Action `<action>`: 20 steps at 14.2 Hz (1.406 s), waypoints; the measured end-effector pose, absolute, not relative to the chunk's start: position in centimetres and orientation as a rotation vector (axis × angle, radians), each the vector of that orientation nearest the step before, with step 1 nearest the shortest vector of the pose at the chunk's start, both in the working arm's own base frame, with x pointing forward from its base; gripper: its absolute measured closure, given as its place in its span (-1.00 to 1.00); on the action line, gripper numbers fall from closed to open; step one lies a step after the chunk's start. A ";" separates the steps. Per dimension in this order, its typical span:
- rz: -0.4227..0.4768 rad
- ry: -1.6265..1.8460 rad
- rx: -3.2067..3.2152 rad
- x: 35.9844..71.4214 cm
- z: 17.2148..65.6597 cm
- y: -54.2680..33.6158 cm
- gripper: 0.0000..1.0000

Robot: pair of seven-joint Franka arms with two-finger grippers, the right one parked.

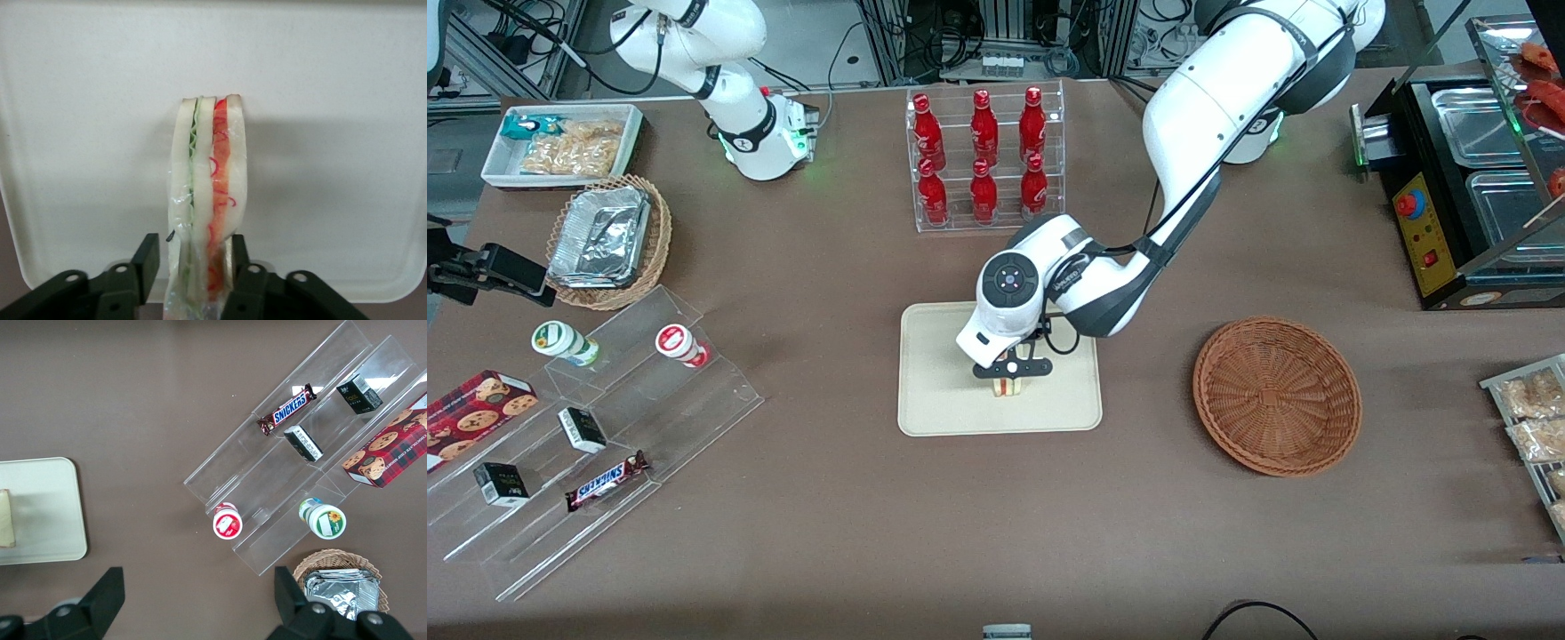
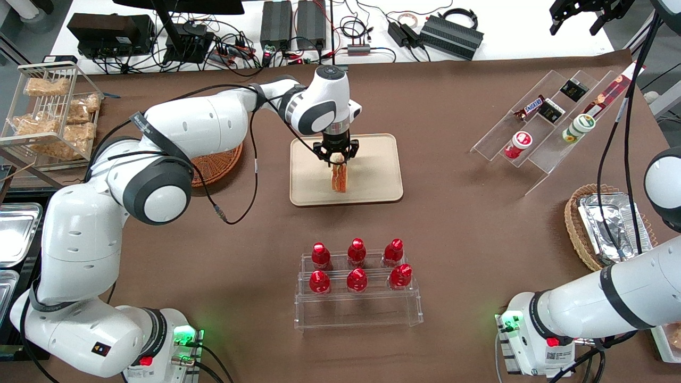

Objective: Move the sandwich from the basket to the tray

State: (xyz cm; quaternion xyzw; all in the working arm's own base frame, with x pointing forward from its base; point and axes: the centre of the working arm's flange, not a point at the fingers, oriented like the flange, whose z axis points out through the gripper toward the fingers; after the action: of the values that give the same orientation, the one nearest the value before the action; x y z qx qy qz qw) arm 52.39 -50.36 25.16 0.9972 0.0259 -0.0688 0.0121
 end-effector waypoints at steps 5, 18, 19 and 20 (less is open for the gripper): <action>-0.137 0.174 3.130 55.6 28.0 -47.8 -1.00; -0.278 0.210 3.208 60.6 56.5 -6.5 -1.00; -0.278 0.214 3.206 59.9 57.7 -4.3 -1.00; -0.281 0.220 3.209 59.2 58.7 -3.3 -1.00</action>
State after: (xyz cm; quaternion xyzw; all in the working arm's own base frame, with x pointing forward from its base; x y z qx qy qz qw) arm 59.20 -3.32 58.72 0.9929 0.0680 -0.0870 -0.0434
